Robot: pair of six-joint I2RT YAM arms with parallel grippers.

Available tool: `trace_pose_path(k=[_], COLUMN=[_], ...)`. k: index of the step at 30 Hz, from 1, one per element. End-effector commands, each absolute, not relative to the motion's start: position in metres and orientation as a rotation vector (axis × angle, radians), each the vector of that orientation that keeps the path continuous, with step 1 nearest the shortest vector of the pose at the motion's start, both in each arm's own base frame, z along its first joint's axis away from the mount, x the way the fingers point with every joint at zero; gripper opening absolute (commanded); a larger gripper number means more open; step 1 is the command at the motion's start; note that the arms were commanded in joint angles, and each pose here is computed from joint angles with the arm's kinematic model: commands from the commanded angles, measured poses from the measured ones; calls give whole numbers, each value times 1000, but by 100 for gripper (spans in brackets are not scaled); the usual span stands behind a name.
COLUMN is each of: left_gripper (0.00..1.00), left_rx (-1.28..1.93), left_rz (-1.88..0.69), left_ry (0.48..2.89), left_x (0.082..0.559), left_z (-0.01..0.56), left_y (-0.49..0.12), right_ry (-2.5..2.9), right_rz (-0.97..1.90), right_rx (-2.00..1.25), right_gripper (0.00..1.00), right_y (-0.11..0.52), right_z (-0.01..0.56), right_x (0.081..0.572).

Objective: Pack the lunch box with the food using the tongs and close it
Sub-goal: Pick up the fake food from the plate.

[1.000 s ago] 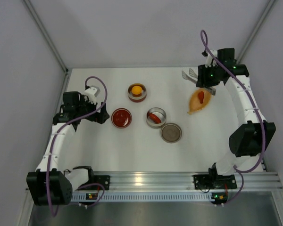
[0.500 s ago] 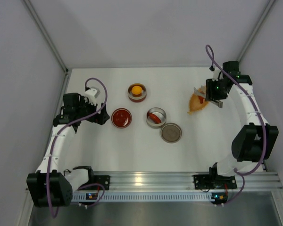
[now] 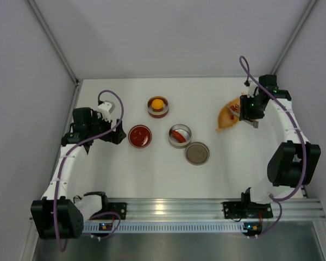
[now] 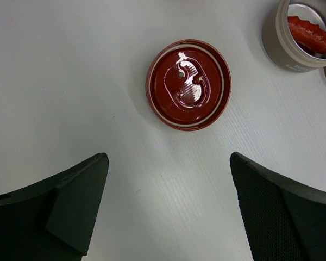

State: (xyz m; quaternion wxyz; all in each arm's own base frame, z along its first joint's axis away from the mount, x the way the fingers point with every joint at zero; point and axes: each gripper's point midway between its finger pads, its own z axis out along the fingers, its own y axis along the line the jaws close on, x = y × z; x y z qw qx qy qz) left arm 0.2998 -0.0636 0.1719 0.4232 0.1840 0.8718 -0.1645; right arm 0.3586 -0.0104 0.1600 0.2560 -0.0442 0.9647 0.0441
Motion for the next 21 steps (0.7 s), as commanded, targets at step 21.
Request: trace_pose_path(k=[21], left_gripper=[98], left_rx=[483], left_rz=[-406], left_ry=[2124], left_x=[307], left_z=[182], left_y=[-66], right_ry=[2562], right_rz=[87], right_rx=[-104], right_gripper=[42], right_y=[-23], right_z=[145], right_x=[389])
